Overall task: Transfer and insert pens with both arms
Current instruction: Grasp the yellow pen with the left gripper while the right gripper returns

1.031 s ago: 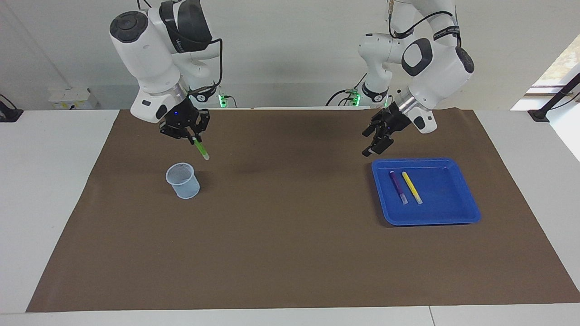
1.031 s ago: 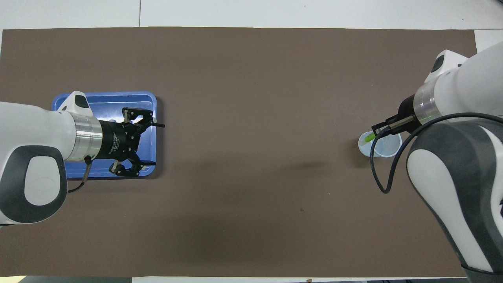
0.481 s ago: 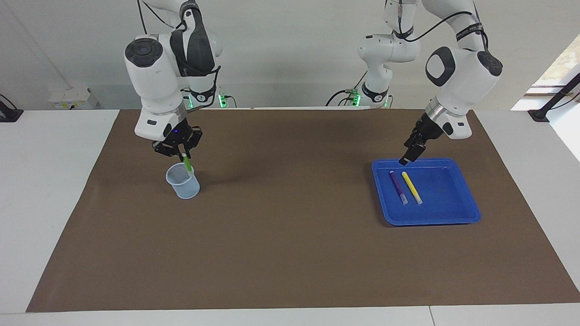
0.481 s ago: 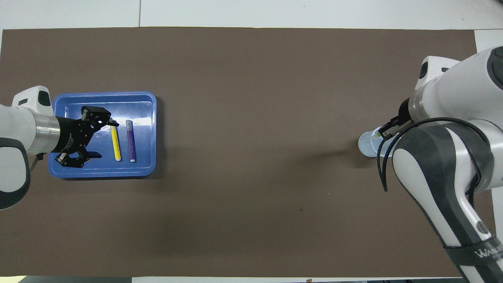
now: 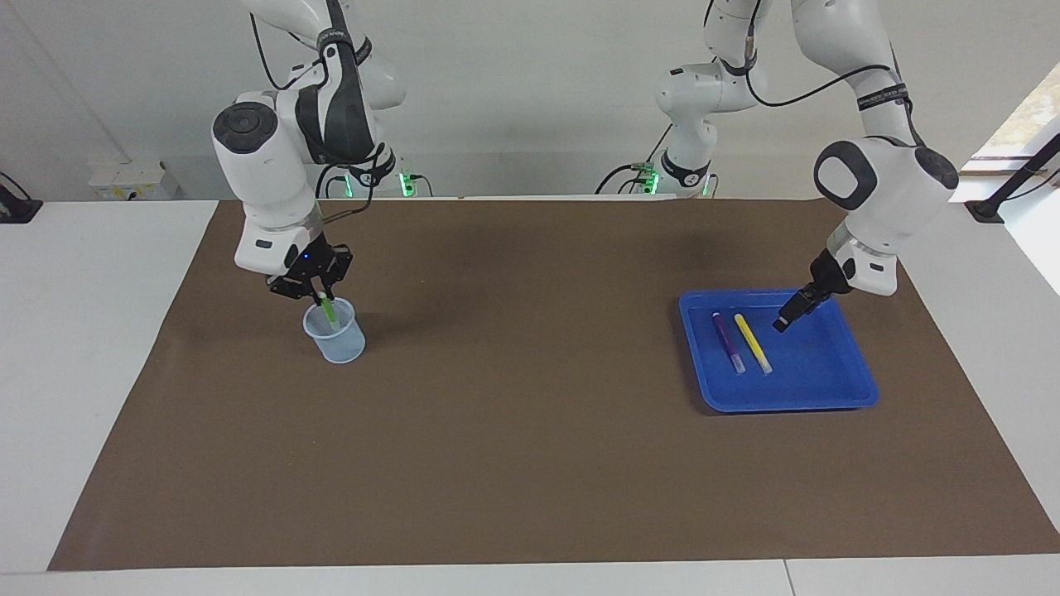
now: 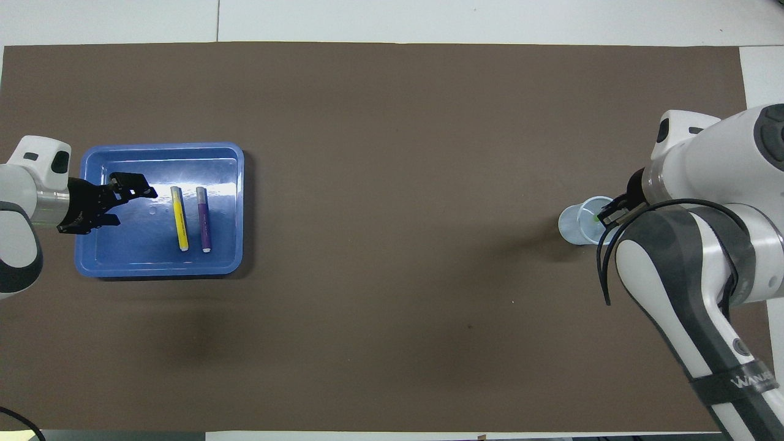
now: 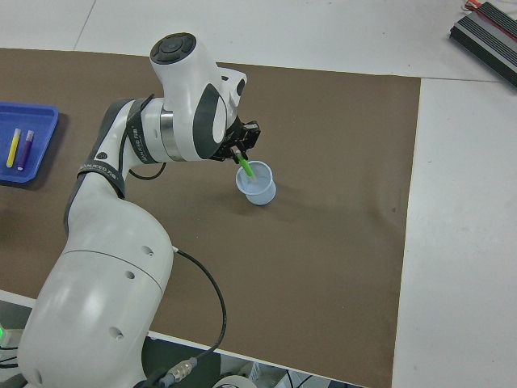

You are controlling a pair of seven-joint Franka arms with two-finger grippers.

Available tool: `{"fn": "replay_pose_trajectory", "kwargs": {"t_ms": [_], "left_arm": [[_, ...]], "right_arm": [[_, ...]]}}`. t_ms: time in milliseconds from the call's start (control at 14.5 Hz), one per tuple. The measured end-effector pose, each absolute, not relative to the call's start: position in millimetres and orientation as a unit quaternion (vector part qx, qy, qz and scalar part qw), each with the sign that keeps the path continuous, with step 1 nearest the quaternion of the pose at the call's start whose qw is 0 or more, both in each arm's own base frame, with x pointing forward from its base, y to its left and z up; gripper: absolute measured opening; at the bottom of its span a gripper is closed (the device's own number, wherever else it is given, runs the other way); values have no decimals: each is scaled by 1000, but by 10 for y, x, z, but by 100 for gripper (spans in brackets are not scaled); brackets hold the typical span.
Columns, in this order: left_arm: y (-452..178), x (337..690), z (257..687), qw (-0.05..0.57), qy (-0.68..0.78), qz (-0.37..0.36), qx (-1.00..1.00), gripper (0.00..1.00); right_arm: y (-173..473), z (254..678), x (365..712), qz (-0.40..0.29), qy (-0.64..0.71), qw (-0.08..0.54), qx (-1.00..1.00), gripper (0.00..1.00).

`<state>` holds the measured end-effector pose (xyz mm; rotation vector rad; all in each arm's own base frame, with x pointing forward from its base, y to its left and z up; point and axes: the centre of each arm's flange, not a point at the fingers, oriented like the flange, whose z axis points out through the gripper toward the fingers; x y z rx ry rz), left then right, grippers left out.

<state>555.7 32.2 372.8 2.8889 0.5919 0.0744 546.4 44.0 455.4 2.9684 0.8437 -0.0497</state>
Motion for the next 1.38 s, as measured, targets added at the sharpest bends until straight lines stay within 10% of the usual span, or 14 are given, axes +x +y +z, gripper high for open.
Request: {"fn": "replay_pose_trajectory", "kwargs": {"t_ms": [481, 1031, 1375], "left_arm": [[-189, 5828, 3186, 36, 58, 5, 998, 100], [-213, 5911, 3268, 35, 42, -25, 998, 100], [-156, 5905, 3208, 33, 25, -40, 998, 92]], "right_arm": [[464, 4694, 5397, -10, 256, -8, 967, 99], [1203, 5034, 5319, -26, 5, -281, 959, 100], [1732, 5163, 5275, -54, -106, -348, 930, 100]]}}
